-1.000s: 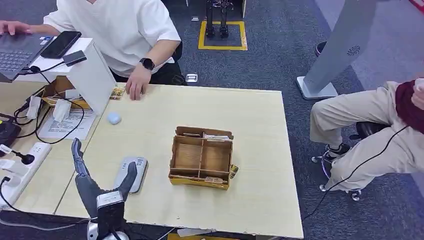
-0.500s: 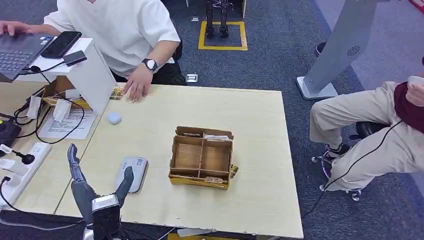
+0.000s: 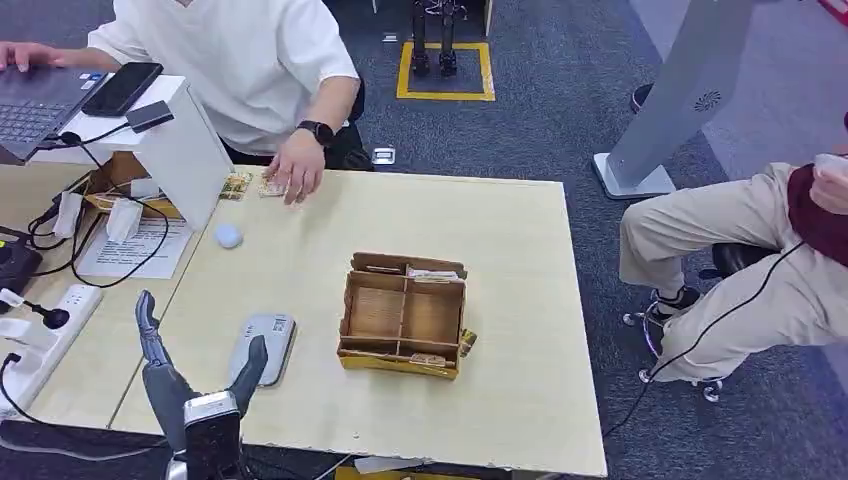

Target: Pass the card to the sensor for recognition and then transmit it.

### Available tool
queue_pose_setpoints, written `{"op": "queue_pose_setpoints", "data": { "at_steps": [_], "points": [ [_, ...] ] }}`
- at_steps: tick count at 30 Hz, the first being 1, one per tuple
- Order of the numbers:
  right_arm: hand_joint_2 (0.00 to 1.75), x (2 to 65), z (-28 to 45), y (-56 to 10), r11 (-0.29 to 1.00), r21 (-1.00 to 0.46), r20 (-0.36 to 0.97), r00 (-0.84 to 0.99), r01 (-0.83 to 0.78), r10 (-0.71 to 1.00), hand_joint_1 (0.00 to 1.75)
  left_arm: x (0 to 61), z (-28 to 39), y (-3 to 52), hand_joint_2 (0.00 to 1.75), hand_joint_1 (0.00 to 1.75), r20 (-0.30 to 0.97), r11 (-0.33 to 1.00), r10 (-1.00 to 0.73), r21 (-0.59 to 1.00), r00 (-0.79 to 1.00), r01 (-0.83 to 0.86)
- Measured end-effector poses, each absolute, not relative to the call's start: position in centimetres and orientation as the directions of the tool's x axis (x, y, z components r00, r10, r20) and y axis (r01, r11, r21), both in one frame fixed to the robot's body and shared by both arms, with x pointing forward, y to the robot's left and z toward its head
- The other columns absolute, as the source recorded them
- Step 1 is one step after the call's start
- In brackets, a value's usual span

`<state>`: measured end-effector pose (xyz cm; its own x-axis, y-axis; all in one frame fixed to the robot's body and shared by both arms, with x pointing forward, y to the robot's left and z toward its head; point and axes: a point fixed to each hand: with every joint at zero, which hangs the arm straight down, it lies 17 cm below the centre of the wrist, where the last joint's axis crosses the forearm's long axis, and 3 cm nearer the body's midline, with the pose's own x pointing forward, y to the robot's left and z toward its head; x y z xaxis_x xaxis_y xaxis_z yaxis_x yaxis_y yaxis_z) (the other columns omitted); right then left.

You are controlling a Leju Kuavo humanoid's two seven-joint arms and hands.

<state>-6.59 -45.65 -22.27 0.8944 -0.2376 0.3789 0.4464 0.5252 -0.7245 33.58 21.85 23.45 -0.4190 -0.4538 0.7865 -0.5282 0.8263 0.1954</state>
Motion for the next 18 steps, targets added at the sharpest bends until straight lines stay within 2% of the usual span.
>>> {"op": "queue_pose_setpoints", "data": {
  "at_steps": [18],
  "points": [
    [1.75, -7.0, -22.5, -44.1, 0.53, -0.714, 0.382, 0.889, 0.458, -0.252, 0.0, 33.6, 23.0, 22.8, 1.75, 0.0, 0.83, 0.839, -0.383, 0.128, -0.406, -0.529]
  ]
}}
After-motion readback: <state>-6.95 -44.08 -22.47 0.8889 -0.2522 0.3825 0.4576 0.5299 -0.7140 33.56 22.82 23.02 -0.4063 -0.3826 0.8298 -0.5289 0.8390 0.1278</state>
